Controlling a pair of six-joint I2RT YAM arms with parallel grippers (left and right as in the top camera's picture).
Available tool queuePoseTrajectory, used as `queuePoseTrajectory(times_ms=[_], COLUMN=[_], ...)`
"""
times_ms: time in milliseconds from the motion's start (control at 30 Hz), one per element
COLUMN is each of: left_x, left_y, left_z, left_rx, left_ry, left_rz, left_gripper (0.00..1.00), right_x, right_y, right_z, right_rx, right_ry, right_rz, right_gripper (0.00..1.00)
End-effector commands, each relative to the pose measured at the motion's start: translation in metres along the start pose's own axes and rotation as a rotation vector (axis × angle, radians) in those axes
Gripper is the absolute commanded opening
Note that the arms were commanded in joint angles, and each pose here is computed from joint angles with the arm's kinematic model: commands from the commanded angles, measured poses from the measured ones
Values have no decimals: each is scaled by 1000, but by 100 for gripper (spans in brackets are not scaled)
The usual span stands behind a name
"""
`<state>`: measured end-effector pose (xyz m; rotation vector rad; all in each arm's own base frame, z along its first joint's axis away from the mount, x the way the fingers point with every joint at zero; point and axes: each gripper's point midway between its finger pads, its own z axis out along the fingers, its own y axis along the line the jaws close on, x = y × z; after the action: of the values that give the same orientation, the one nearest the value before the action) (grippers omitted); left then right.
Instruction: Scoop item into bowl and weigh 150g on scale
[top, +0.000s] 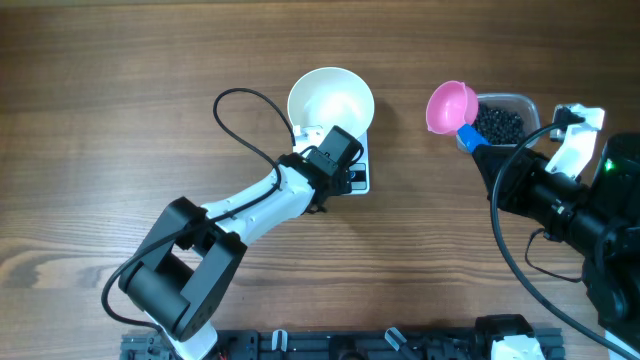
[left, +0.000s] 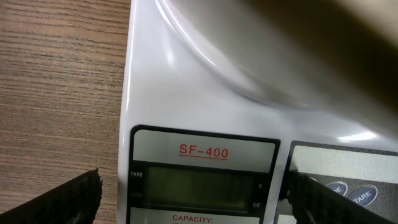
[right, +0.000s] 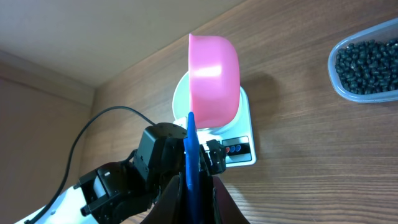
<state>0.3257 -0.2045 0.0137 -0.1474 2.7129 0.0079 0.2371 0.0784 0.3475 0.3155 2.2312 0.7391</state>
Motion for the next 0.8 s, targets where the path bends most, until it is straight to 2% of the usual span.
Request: queuePoseTrajectory(times_ms=[0, 633, 700, 767], left_x=[23, 14, 8, -2], left_y=[16, 8, 5, 8], left_z=[20, -6, -18, -50], left_rx=[-52, 16, 42, 77], left_ry=[78, 61, 43, 3], left_rz=[43, 48, 40, 27], left_gripper=[100, 100, 100, 100], right_x=[-4, -5, -5, -4], right_y=[3, 3, 3, 4], right_z=[-2, -2, -2, -2], right_rx=[-3, -4, -5, -9], right_ry=[-12, -12, -12, -10], right_rz=[7, 8, 11, 10], right_gripper=[4, 4, 4, 4])
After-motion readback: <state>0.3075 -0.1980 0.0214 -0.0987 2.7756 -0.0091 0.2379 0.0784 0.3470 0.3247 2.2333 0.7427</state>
